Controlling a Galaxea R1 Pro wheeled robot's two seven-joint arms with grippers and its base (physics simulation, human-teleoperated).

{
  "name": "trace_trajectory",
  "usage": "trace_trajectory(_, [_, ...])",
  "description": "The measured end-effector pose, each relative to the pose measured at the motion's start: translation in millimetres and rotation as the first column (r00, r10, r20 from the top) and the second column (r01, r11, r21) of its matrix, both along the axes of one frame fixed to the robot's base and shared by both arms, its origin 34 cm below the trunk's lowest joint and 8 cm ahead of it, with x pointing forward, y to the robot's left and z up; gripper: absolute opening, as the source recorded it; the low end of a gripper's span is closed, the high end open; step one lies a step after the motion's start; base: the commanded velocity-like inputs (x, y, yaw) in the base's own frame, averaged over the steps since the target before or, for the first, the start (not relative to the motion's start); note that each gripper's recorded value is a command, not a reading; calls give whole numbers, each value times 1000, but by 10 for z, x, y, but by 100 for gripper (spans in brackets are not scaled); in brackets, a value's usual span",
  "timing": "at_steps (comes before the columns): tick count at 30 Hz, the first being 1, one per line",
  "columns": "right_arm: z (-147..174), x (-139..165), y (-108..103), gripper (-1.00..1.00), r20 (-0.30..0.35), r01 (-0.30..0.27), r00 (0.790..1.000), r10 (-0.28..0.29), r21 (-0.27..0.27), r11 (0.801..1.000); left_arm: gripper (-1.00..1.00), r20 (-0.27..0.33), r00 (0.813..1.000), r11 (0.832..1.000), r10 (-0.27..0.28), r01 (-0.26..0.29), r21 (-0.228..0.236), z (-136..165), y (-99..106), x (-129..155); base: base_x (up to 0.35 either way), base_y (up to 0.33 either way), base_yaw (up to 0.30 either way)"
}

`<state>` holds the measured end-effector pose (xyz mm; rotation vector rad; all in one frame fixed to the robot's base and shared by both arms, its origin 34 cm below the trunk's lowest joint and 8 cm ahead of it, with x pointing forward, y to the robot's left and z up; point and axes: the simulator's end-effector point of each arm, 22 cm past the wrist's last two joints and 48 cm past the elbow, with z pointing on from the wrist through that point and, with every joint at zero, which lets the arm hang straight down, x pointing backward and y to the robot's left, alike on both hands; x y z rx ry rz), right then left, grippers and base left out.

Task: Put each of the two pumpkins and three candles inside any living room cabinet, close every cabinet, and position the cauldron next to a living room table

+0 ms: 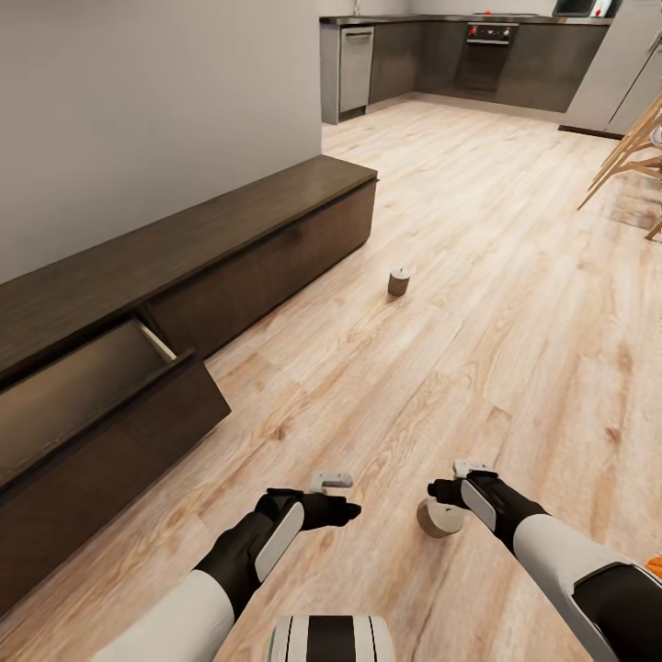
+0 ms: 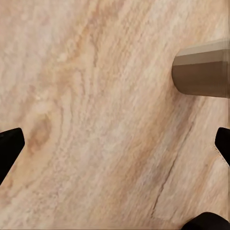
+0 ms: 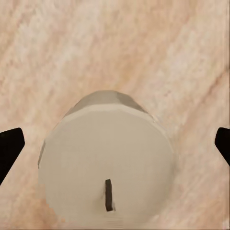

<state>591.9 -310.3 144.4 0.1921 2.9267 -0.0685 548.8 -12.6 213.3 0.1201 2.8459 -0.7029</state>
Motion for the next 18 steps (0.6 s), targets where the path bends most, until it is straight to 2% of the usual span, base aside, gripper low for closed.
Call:
trace_trajectory(5, [-1, -5, 1, 100, -2, -1, 1000, 1, 0, 1000, 100, -11, 1000, 1000, -2, 2, 6, -38, 18, -42, 0, -238, 0])
trace_trajectory(13, [-3, -6, 12, 100, -3, -1, 1000, 1, 3, 1000, 100, -13, 1000, 1000, -2, 2, 8, -43, 22, -48, 0, -22, 0])
trace_trajectory(18, [-17, -6, 239, 100, -4, -14, 1000, 14, 33, 999, 100, -13, 1000, 1000, -2, 2, 8, -43, 22, -48, 0, -1, 0])
